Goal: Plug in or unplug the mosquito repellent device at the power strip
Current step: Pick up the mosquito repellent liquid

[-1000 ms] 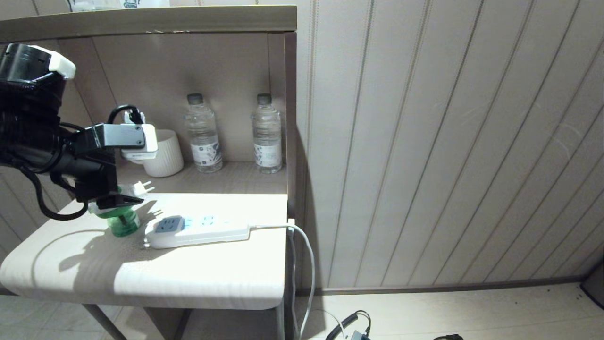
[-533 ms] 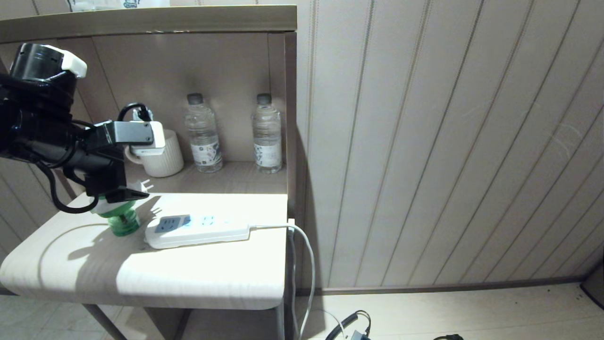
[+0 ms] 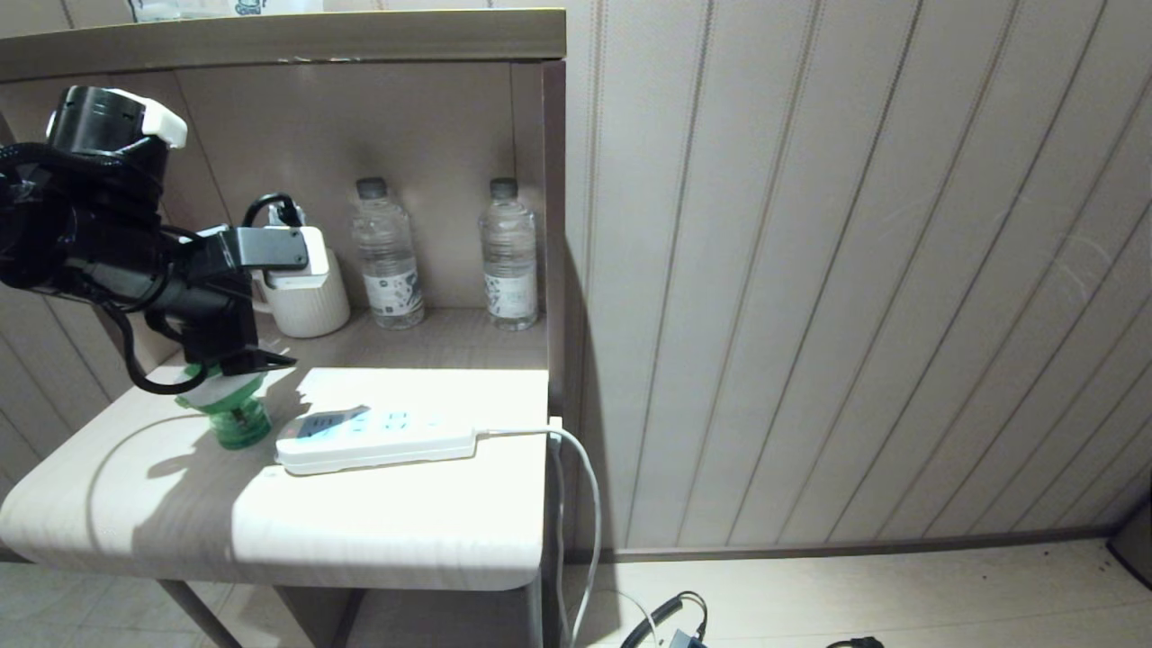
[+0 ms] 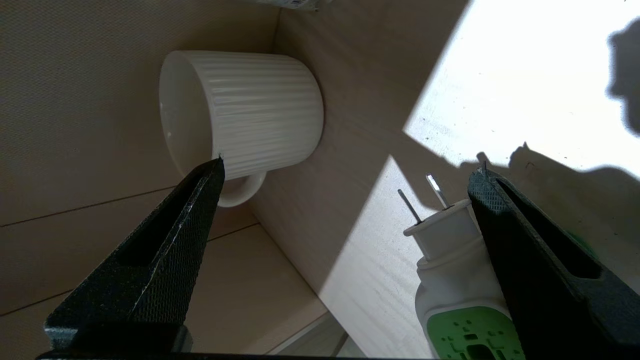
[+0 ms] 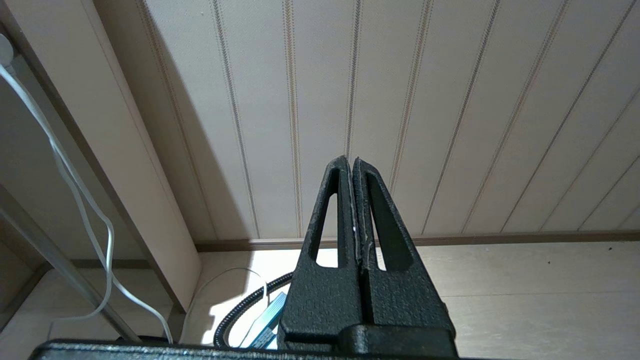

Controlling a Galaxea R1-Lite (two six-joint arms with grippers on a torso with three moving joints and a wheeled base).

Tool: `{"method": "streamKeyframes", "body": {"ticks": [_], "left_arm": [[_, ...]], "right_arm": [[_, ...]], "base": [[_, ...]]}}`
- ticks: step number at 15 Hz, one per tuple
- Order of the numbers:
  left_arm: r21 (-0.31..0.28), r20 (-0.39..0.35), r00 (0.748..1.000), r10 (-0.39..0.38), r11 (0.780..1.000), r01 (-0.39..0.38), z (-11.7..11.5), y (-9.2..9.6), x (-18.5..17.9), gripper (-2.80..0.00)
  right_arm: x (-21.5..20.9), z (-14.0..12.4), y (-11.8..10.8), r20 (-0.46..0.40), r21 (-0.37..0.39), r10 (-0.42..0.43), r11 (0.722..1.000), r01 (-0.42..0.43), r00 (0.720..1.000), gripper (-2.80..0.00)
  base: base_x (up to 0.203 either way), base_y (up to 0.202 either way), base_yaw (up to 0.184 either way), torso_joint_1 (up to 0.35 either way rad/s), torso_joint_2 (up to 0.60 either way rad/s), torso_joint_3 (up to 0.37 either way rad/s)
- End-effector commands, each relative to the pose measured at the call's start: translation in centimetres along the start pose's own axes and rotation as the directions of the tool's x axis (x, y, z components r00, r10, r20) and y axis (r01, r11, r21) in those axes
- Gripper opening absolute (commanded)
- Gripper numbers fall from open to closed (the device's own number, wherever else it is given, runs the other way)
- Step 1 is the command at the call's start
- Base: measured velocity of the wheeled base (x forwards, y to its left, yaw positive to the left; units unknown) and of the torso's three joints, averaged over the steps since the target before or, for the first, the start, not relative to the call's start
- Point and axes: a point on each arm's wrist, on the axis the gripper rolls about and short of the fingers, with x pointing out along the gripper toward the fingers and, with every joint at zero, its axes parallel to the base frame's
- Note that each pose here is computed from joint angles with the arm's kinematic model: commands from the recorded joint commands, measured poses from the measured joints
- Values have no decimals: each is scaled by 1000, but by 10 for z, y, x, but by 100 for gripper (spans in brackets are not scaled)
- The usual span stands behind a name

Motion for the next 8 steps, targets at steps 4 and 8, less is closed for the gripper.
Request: {"method": "streamKeyframes", "body": {"ticks": [4, 8], "left_arm": [[6, -2, 1000, 1, 1000, -1, 1, 4, 7, 0], [-1, -4, 1000, 2, 1000, -2, 1, 5, 9, 0]], "right_arm": [[0, 0, 0, 1, 0, 0, 1000, 0, 1000, -280], [0, 0, 0, -1, 0, 0, 1000, 0, 1000, -280]], "base": [[0, 0, 0, 0, 0, 0], [0, 0, 0, 0, 0, 0]]}}
